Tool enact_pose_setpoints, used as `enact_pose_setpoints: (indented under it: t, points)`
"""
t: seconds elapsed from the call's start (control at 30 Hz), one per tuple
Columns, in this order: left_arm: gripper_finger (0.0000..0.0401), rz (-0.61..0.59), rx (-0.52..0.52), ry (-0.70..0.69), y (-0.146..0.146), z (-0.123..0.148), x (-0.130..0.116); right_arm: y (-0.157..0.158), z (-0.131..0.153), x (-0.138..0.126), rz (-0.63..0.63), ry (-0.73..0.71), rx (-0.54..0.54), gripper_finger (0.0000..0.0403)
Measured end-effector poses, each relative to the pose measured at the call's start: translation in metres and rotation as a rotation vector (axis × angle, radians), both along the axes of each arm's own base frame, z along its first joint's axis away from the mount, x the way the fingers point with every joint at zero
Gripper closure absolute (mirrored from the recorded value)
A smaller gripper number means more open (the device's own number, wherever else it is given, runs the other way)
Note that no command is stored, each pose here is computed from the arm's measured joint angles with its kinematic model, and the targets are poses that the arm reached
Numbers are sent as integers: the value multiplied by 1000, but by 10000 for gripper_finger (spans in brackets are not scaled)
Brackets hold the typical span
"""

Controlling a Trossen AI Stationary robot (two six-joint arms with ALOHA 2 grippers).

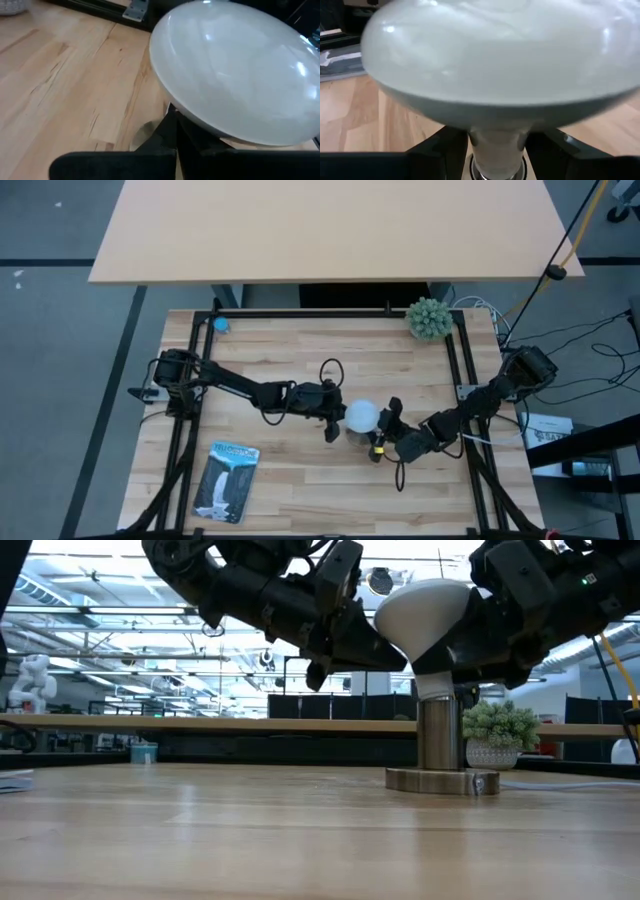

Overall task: Screw lightbulb
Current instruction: Insert the lightbulb into the bronze lamp socket

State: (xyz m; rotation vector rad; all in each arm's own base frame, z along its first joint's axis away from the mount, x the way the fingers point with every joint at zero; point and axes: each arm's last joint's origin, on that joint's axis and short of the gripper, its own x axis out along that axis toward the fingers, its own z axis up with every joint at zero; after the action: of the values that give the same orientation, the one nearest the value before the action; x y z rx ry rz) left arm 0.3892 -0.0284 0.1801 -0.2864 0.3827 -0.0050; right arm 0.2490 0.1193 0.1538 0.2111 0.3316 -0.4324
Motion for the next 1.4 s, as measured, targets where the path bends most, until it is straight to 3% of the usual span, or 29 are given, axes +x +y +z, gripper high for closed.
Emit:
enact_pose_setpoints:
  t: [0.43,0.67,0.9,1.03,1.23,1.4]
  points:
    - [401,-3,7,4,0,1,0,0,0,0,-4,-4,-1,222]
    - [401,-16,80,7,1,0,0,0,0,0,-6,-3,-7,202]
    - [401,-61,277,59,9,-5,-2,0,0,0,-6,-3,-6,195]
    - [401,-71,275,71,16,-6,-2,0,0,0,-5,-4,-4,195]
    - [401,-191,289,22,13,-3,-1,0,0,0,-2,-1,-9,195]
    - [401,-234,357,12,10,-3,-1,0,0,0,0,0,-8,195]
